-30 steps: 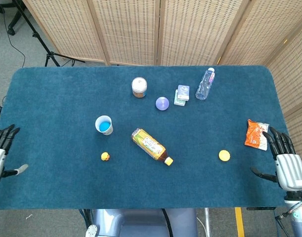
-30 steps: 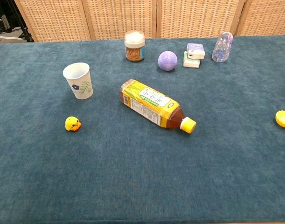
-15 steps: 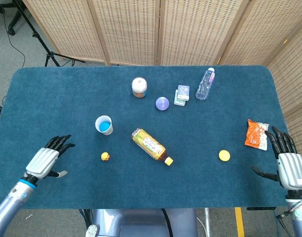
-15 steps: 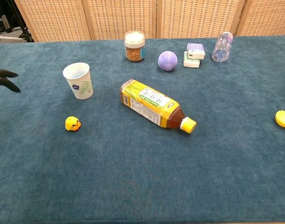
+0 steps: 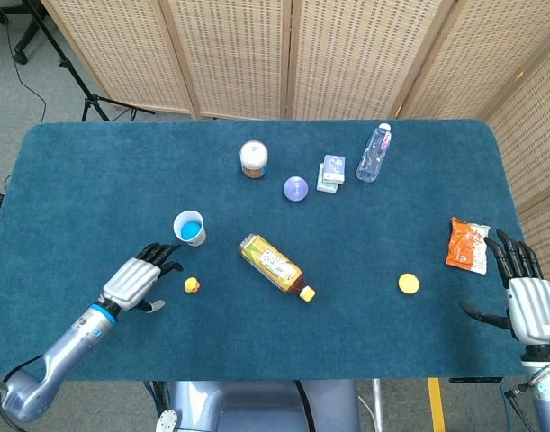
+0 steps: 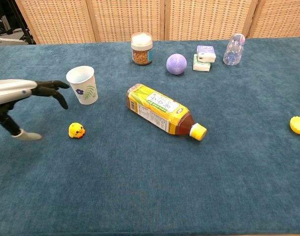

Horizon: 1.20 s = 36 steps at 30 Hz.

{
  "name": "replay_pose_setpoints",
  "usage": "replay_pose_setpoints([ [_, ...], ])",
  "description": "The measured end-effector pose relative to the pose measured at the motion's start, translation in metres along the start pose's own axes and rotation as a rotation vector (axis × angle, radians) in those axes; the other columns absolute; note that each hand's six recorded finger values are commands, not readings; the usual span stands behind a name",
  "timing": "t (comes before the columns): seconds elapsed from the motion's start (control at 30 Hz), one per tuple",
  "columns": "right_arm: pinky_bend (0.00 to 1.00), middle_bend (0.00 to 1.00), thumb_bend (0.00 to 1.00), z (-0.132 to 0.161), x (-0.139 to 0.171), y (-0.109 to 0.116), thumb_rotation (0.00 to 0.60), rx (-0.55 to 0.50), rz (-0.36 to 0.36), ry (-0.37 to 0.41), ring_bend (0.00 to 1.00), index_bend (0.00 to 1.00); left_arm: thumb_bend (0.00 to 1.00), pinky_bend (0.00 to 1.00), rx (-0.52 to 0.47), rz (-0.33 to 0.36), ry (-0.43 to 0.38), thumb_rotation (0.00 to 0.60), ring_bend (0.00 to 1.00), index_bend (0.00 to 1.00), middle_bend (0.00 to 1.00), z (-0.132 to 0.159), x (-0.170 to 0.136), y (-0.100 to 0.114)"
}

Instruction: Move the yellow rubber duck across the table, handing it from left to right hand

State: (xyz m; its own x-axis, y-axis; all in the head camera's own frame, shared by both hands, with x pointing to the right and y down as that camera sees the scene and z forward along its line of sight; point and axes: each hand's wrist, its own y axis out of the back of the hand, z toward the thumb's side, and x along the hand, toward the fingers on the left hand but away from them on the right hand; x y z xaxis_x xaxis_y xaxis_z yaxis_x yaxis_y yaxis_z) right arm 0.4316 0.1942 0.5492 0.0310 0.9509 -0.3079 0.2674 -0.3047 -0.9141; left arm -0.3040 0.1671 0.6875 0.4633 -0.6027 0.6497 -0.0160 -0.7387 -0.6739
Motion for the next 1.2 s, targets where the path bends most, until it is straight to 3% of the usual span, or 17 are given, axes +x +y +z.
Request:
replay_pose_setpoints([
  [0.33,0.00,0.00,0.00,-0.001,-0.002,-0.002,0.600,0.000,0.008,-0.006,0.00,0.04,0.27,0.00,-0.017,-0.029,0.010,0.600,0.00,0.32,0.00,0.010,0.026,-0.013],
  [0.57,0.00,0.00,0.00,-0.002,-0.002,-0.002,0.600,-0.005,0.008,-0.009,0.00,0.04,0.31,0.00,-0.040,-0.007,0.016,0.600,0.00,0.34,0.00,0.010,0.031,-0.017],
  [1.2,0.00,0.00,0.00,-0.003,-0.002,0.001,0.600,-0.017,0.002,-0.011,0.00,0.04,0.36,0.00,-0.037,-0.007,0.024,0.600,0.00,0.55,0.00,0.014,0.036,-0.024],
])
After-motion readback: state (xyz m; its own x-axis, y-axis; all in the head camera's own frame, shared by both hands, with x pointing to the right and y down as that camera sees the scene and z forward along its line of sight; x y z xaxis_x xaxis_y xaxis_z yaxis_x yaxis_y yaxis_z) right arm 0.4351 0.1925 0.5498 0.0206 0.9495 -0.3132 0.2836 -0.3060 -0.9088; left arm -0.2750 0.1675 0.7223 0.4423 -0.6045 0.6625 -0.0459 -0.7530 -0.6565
